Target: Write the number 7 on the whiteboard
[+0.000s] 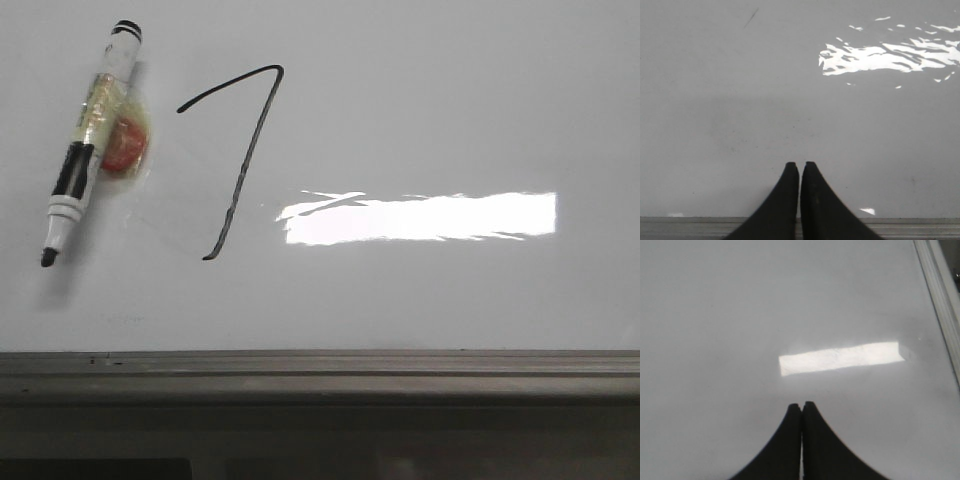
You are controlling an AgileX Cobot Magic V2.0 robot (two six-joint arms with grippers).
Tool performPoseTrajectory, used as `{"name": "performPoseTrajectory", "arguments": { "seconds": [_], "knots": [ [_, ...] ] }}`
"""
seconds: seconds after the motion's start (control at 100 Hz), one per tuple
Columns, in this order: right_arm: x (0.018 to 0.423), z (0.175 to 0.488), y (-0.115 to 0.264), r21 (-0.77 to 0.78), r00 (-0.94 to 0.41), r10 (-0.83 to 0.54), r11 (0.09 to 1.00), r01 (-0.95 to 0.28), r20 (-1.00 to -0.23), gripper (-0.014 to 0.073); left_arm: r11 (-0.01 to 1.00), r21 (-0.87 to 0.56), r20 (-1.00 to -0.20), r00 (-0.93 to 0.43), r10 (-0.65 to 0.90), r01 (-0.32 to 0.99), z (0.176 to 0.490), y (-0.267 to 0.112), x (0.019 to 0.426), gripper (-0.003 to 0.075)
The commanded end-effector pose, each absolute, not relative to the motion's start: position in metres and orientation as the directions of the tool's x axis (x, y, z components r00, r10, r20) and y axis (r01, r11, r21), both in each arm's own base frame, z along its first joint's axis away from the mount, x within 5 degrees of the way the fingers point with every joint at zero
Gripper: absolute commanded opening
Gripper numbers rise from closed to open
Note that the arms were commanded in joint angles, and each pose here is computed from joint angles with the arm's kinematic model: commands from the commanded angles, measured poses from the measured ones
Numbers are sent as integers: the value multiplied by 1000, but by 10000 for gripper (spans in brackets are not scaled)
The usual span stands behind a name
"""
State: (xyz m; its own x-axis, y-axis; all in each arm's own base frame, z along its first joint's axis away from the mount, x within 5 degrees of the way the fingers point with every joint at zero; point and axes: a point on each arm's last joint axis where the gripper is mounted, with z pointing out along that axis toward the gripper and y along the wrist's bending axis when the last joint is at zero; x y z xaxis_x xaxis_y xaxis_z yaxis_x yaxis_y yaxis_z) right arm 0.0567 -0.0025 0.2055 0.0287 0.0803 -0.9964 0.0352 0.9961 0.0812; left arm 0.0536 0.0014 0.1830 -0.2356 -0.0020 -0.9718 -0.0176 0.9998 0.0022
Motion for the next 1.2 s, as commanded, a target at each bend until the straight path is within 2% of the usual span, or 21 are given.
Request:
{"name": "performPoseTrajectory", "arguments": {
  "seconds": [0.0,0.37,0.64,0.87,1.19],
  "knots": [
    [57,196,-3,82,19,81,996,44,-997,-66,1000,-14,-984,-177,-16,-17,182,1,53,-18],
    [56,190,-3,63,-35,65,997,45,-997,-66,1000,-14,-984,-177,-16,-17,182,1,53,-18],
    [54,173,-4,46,-229,60,997,68,-972,-66,1000,-14,-984,-177,-16,-17,182,1,53,-18],
    [54,173,-4,-10,-232,4,998,58,-973,-66,1000,-14,-984,-177,-16,-17,182,1,53,-18],
    [54,173,-4,-12,-232,2,998,57,-973,-66,1000,-14,-984,-177,-16,-17,182,1,53,-18]
  ]
}}
